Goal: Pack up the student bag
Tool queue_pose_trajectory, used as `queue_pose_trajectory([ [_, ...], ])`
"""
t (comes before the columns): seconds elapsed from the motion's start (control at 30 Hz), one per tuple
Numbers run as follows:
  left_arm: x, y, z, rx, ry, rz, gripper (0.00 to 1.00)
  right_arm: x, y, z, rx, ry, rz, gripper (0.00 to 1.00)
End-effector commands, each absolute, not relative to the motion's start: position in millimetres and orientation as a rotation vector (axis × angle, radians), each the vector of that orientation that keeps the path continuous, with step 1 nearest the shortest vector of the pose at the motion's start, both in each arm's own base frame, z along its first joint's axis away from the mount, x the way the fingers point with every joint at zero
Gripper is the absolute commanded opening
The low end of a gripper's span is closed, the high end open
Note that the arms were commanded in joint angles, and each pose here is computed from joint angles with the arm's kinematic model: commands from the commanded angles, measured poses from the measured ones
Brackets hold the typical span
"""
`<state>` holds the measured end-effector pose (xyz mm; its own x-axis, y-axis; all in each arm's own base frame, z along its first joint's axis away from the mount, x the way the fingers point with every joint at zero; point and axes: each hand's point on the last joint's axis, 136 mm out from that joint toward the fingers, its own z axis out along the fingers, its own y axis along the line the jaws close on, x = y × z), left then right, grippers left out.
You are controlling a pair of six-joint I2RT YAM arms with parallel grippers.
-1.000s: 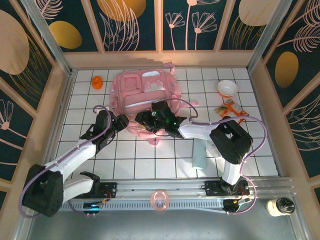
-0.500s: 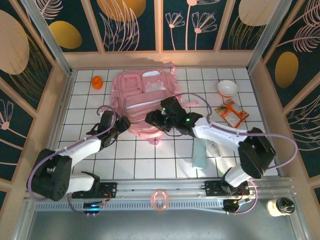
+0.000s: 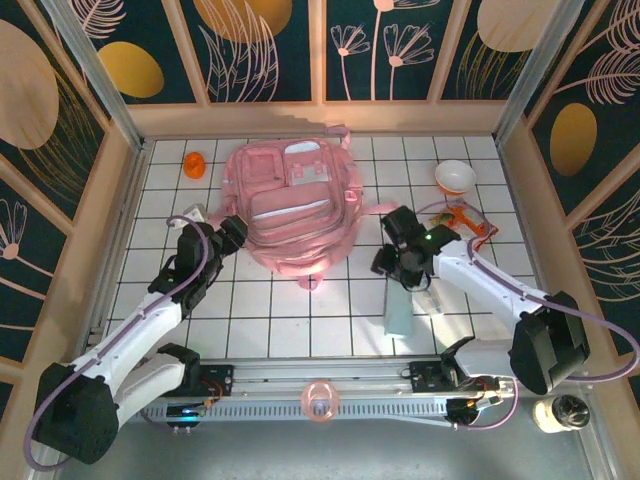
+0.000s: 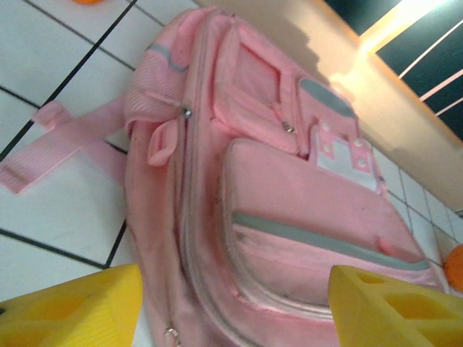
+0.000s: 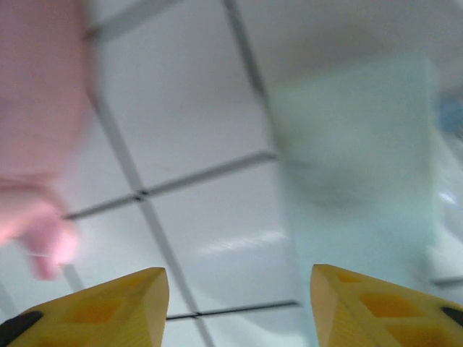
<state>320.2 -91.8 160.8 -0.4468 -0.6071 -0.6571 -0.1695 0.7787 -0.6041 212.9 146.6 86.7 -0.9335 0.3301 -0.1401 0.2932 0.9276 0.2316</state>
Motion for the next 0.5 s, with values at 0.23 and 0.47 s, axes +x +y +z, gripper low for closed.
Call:
queue_pose_trajectory([
  [0.23, 321, -98, 145, -0.562, 2.054, -0.583, 0.67, 162, 118, 52, 0.492, 3.074, 0.163, 0.72],
  [0.47, 322, -102, 140, -0.567, 2.066, -0.609, 0.66, 165, 122, 41, 0.418, 3.114, 0.148, 0.77],
])
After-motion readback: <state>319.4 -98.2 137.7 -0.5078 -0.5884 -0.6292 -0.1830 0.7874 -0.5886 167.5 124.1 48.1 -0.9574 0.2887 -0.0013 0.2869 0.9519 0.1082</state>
